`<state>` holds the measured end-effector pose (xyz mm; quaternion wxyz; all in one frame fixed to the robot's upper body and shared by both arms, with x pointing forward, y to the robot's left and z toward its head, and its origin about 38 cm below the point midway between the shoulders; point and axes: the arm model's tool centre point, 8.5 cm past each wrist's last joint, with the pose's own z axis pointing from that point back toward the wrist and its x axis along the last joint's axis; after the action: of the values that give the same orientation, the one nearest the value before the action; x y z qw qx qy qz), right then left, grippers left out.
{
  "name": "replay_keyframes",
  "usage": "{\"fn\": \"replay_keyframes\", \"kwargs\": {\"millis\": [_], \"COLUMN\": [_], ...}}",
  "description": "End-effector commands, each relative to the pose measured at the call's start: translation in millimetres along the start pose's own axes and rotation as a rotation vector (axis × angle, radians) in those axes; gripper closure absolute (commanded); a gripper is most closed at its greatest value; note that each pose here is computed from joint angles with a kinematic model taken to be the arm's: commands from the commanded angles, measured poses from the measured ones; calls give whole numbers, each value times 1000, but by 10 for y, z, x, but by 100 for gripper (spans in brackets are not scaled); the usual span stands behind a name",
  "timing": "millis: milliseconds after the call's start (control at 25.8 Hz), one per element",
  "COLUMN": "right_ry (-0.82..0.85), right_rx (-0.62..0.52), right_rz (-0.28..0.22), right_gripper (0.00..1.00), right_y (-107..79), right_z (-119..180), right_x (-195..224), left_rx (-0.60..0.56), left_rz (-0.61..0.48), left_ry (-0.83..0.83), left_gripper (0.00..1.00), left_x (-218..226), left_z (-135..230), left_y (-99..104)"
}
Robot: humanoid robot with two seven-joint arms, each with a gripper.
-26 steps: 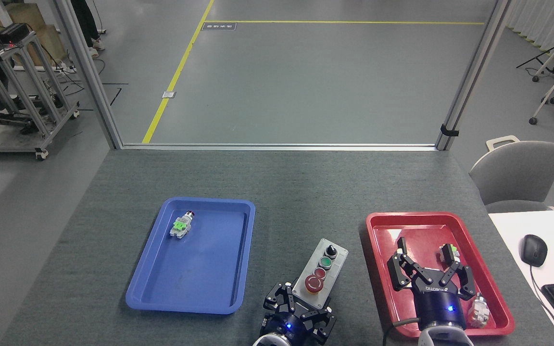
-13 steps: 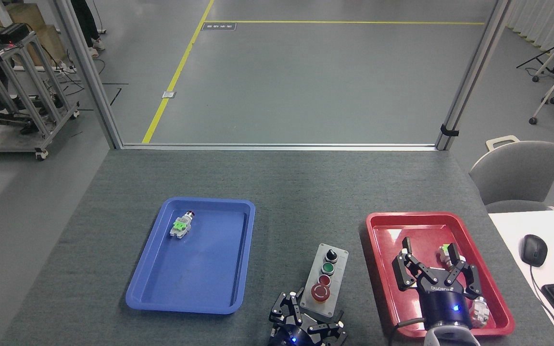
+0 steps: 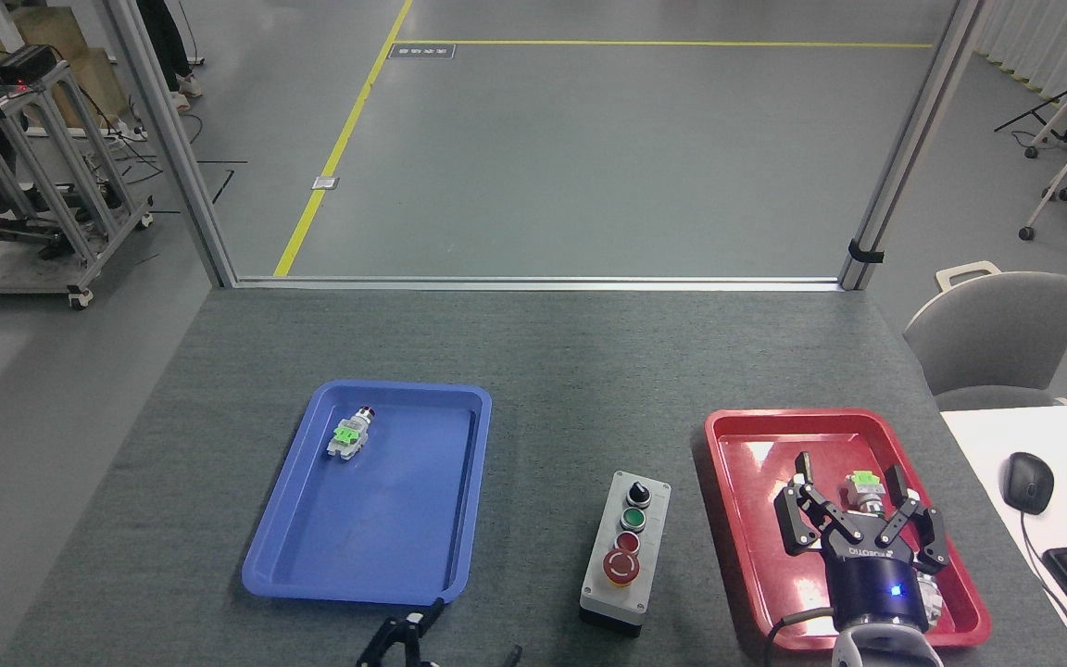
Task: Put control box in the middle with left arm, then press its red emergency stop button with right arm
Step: 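Release the control box and withdraw the left gripper toward the blue tray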
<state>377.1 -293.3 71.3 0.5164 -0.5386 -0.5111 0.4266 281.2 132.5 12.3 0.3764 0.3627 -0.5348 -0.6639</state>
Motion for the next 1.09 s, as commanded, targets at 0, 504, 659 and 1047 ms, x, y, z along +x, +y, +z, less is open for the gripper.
{"fn": "replay_keyframes", "kwargs": {"millis": [0,504,659,1047], "right_ry": [-9,-427,-549,-777], "right_rx": [4,91,127,212], "right_rz": [-1,27,56,87], "right_gripper": [0,100,100,100], "right_y": [13,249,355,639], "right_z": [-26,-239,-124,275], "right_x": [17,559,906,1490], "left_rx": [64,300,290,335], "left_rz": [3,229,216,264], "left_ry": [131,361,369,423], "left_gripper": [1,1,1,1], "left_x": [-590,-2142,-2164,-2171], "left_z": [60,-198,-194,-168], "left_y": [214,979,942,822]}}
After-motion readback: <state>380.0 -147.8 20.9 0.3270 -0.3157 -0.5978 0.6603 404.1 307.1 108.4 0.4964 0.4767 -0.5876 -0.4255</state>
